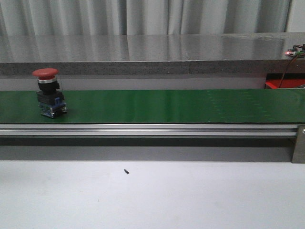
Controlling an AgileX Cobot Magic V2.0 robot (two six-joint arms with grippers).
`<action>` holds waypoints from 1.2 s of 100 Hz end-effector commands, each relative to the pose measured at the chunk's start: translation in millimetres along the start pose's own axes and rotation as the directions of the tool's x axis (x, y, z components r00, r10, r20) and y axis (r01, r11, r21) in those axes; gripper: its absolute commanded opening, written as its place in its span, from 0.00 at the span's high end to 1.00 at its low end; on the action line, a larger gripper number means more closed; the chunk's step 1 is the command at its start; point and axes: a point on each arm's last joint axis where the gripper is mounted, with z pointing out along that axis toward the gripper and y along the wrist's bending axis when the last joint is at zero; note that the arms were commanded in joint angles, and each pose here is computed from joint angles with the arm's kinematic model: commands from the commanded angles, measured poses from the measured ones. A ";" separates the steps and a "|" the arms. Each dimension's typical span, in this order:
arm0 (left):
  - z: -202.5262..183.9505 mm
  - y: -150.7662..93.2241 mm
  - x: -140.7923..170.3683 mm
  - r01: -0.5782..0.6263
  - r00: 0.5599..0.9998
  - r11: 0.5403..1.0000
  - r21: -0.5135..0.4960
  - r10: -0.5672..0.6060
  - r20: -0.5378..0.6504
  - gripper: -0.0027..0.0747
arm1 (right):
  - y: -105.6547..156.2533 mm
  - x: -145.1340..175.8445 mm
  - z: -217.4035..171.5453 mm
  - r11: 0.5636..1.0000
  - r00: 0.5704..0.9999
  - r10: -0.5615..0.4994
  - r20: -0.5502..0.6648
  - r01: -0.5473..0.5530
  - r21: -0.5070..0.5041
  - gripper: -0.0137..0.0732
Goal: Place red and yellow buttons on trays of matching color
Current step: 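Set the yellow button on the belt and open the left gripper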
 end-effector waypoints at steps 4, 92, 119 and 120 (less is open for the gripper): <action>-29.1 -16.7 6.5 -0.024 0.991 0.999 0.027 0.021 0.131 0.99 | 2.9 -14.5 -2.7 1.000 0.993 -0.010 0.114 0.013 -0.024 0.98; -48.1 -26.5 169.4 0.007 0.943 1.000 -0.007 -0.005 0.332 0.99 | 5.4 -22.4 -4.1 0.999 0.979 -0.006 0.202 0.017 -0.050 0.98; -49.7 -26.9 174.2 0.006 0.939 1.000 -0.008 -0.003 0.344 0.99 | 5.3 -30.4 -3.6 0.999 0.986 -0.008 0.164 0.014 -0.034 0.98; -49.7 -26.9 174.2 0.006 0.939 1.000 -0.008 -0.003 0.344 0.99 | 5.4 -32.4 -3.7 0.999 0.987 -0.009 0.162 0.014 -0.033 0.98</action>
